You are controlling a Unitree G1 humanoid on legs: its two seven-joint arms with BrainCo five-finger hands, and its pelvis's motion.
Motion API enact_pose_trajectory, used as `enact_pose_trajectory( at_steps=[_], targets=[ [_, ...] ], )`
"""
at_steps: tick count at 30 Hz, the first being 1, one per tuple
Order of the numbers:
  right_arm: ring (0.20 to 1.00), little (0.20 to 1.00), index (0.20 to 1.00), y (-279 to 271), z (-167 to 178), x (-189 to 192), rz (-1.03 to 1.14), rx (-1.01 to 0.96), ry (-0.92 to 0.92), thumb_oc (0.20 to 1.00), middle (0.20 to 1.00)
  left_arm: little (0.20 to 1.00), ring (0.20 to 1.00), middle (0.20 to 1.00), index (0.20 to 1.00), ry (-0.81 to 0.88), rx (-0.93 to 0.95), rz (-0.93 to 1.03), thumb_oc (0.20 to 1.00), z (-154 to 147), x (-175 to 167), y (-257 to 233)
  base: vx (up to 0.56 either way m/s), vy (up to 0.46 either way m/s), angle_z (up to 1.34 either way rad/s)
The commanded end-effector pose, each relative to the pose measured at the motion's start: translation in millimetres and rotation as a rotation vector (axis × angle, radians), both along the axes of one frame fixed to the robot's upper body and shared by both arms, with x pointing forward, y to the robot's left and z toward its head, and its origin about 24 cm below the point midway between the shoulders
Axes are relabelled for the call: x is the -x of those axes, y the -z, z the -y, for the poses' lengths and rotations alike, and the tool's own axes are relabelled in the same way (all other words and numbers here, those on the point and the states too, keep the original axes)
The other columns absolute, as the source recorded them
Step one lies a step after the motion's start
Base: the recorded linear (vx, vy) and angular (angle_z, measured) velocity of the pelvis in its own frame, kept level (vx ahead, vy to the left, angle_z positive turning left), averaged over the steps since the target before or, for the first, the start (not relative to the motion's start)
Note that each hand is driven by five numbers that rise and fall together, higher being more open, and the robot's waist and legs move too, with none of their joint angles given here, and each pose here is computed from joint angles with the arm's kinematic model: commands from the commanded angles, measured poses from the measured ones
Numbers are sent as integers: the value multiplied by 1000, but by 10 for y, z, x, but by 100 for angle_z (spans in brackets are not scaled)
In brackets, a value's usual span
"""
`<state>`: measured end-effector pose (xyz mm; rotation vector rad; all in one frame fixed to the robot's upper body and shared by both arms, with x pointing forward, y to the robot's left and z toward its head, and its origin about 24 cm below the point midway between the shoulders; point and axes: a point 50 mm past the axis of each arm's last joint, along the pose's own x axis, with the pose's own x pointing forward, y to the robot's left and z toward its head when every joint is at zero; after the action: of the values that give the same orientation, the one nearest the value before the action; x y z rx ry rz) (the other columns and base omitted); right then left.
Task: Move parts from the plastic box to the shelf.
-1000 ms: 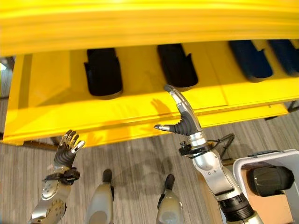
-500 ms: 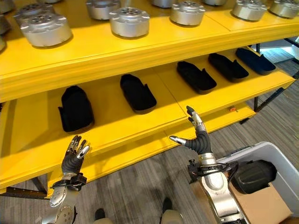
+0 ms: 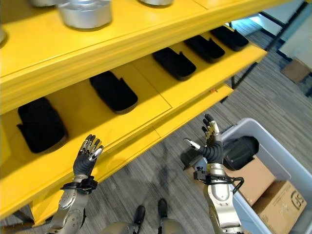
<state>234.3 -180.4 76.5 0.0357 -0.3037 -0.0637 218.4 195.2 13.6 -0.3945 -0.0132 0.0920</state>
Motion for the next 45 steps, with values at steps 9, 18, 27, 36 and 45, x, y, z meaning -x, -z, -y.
enact_pose_trajectory(
  at_steps=[9,18,27,36,45],
  targets=[
    [1000,1000,1000,-220,-14,-98,106,10,-16,1000,1000,1000,1000,1000,1000,-49,-116,77,1000,-168,-34,-186,1,56,-76],
    [1000,1000,1000,-245,38,-62,110,21,16,1000,1000,1000,1000,1000,1000,-92,-72,53,1000,-212,11,-129,116,-198,-79],
    [1000,1000,1000,-303,201,-45,136,44,67,1000,1000,1000,1000,1000,1000,-63,-63,99,1000,-89,-96,-211,101,-231,0],
    [1000,1000,1000,-411,208,-87,180,70,57,1000,1000,1000,1000,1000,1000,-87,-29,111,1000,-98,-102,-247,69,-89,-27],
    [1000,1000,1000,-358,260,-42,157,98,81,1000,1000,1000,1000,1000,1000,-128,-37,114,1000,-162,-54,-246,185,318,-85]
  ],
)
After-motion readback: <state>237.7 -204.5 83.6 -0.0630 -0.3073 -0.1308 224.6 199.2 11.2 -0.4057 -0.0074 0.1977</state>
